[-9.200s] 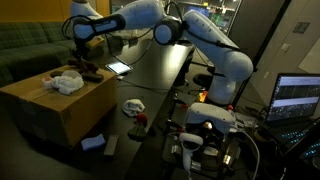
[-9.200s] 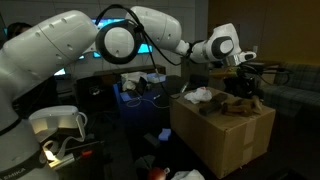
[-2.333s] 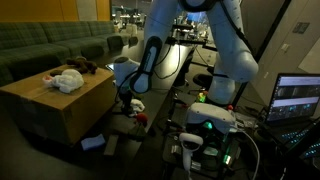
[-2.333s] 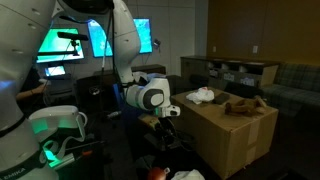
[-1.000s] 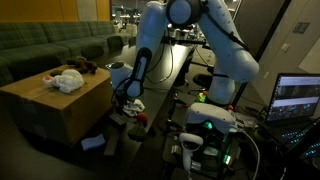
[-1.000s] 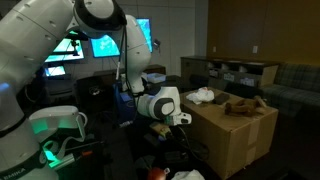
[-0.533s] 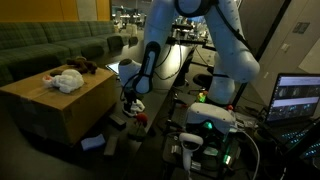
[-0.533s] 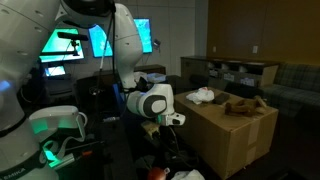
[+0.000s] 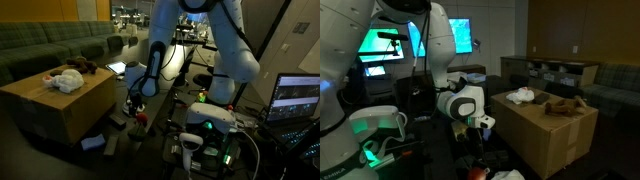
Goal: Pick up all the objects on the box and put them on table, then pick up the all the objects on the table and put them on the box
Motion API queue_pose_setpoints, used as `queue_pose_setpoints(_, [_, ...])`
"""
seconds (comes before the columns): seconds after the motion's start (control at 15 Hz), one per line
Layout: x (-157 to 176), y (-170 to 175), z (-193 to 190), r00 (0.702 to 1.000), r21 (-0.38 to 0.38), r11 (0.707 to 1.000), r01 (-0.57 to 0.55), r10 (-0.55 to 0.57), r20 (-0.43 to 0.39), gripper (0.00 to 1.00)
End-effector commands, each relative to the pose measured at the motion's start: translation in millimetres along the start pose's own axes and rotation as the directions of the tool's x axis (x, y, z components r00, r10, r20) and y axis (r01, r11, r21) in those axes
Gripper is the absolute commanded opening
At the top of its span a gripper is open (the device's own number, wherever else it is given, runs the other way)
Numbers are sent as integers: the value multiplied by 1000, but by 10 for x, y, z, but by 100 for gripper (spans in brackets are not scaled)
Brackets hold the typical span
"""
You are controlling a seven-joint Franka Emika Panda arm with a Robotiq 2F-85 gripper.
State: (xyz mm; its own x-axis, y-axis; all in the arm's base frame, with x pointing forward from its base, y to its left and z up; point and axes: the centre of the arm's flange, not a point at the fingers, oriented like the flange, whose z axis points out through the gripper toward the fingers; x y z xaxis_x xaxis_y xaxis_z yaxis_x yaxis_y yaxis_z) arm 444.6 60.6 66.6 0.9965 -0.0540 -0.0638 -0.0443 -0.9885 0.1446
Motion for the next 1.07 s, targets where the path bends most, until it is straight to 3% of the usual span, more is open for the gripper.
queue_pose_setpoints(0.0, [-224, -12, -9, 999, 86, 995, -48, 49, -18, 100])
queue_pose_setpoints(0.33, [-362, 13, 69, 994, 140, 985, -96, 101, -29, 100])
queue_pose_setpoints(1.0, [-402, 84, 262, 994, 153, 985, -83, 93, -58, 100])
